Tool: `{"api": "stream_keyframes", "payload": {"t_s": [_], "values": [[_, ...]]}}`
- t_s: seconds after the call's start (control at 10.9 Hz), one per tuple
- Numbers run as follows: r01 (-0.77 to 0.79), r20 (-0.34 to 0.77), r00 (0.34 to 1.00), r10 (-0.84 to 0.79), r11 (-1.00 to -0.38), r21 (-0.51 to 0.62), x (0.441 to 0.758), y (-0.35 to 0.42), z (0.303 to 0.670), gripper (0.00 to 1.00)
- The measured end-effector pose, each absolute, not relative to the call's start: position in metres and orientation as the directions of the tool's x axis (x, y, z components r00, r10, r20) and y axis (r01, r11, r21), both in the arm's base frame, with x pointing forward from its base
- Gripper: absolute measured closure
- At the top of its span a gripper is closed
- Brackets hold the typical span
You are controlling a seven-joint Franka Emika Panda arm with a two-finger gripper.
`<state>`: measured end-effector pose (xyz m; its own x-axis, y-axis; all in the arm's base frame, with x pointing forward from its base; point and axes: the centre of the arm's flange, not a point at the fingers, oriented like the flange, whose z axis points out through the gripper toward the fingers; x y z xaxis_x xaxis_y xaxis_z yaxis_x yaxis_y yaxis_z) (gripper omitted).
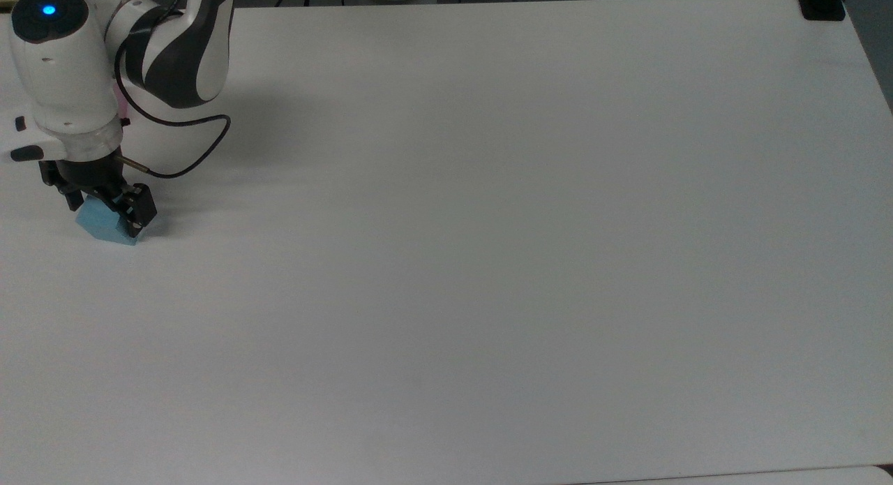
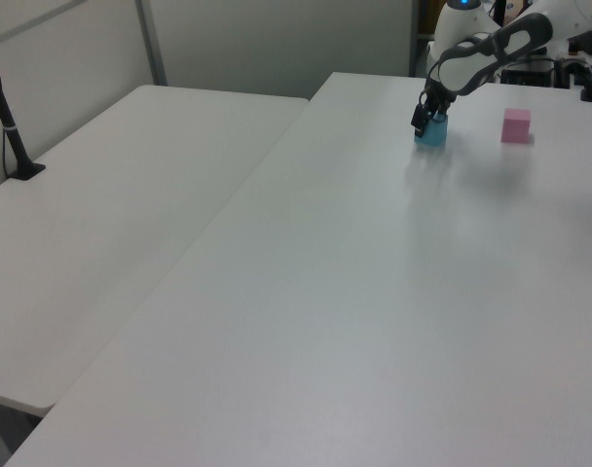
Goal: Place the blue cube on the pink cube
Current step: 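Close the gripper on the light-blue cube, then lift the light-blue cube and carry it over the pink cube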
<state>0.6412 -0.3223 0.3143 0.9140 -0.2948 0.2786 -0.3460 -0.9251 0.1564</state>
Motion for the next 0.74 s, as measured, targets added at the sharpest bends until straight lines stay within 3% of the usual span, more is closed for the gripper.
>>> {"api": "stream_keyframes", "payload": {"t_s": [0.09, 0.28, 0.37, 0.64, 0.74], "values": [[-0.349, 0.278, 0.913, -0.298, -0.924, 0.156, 0.641, -0.322, 0.313, 0.01], [-0.359, 0.284, 0.908, -0.306, -0.921, 0.154, 0.642, -0.324, 0.316, 0.31], [-0.377, 0.294, 0.9, -0.322, -0.914, 0.151, 0.641, -0.327, 0.321, 0.41], [-0.433, 0.333, 0.869, -0.367, -0.889, 0.15, 0.616, -0.361, 0.365, 0.41], [-0.416, 0.3, 0.884, -0.358, -0.895, 0.159, 0.6, -0.368, 0.381, 0.41]]}}
